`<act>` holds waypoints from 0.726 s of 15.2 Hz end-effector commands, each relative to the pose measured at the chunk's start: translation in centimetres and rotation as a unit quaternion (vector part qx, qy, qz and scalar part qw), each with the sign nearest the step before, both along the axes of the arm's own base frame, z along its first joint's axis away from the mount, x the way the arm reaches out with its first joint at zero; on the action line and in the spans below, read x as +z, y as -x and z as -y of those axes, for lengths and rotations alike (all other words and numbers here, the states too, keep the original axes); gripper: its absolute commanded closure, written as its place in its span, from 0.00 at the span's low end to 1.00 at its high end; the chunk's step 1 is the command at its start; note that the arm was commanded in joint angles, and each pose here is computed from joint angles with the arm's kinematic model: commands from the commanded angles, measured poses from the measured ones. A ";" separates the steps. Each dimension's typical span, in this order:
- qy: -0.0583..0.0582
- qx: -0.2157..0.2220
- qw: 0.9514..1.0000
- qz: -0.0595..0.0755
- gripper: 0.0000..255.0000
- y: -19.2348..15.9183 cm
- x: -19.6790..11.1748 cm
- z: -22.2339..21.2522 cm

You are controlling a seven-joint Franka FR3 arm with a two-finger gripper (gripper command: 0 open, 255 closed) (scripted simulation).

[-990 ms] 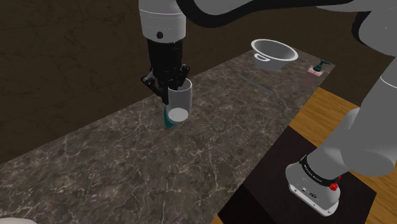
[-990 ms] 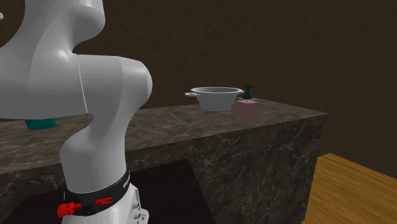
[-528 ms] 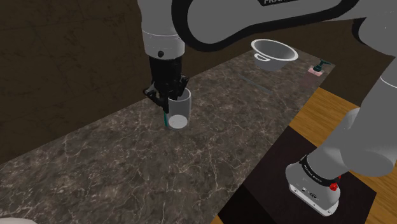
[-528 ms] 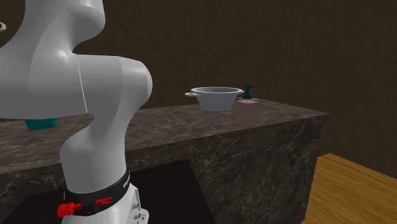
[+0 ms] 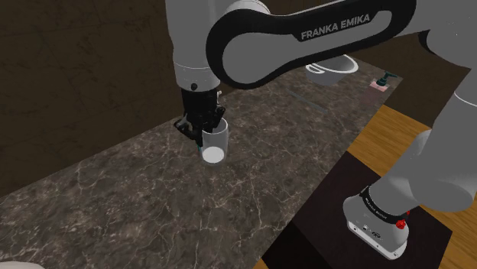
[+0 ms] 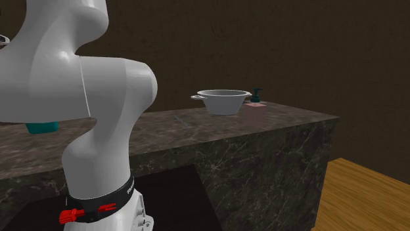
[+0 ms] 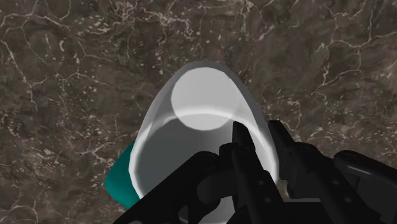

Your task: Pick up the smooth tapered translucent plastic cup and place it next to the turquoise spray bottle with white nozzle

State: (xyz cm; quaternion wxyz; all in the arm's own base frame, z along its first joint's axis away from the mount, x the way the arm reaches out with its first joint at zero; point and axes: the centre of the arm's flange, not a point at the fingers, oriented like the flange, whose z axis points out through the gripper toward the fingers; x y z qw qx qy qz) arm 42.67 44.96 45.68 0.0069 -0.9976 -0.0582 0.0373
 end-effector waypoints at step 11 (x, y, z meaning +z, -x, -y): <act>0.000 0.000 1.000 0.000 1.00 0.0 -6.3 0.0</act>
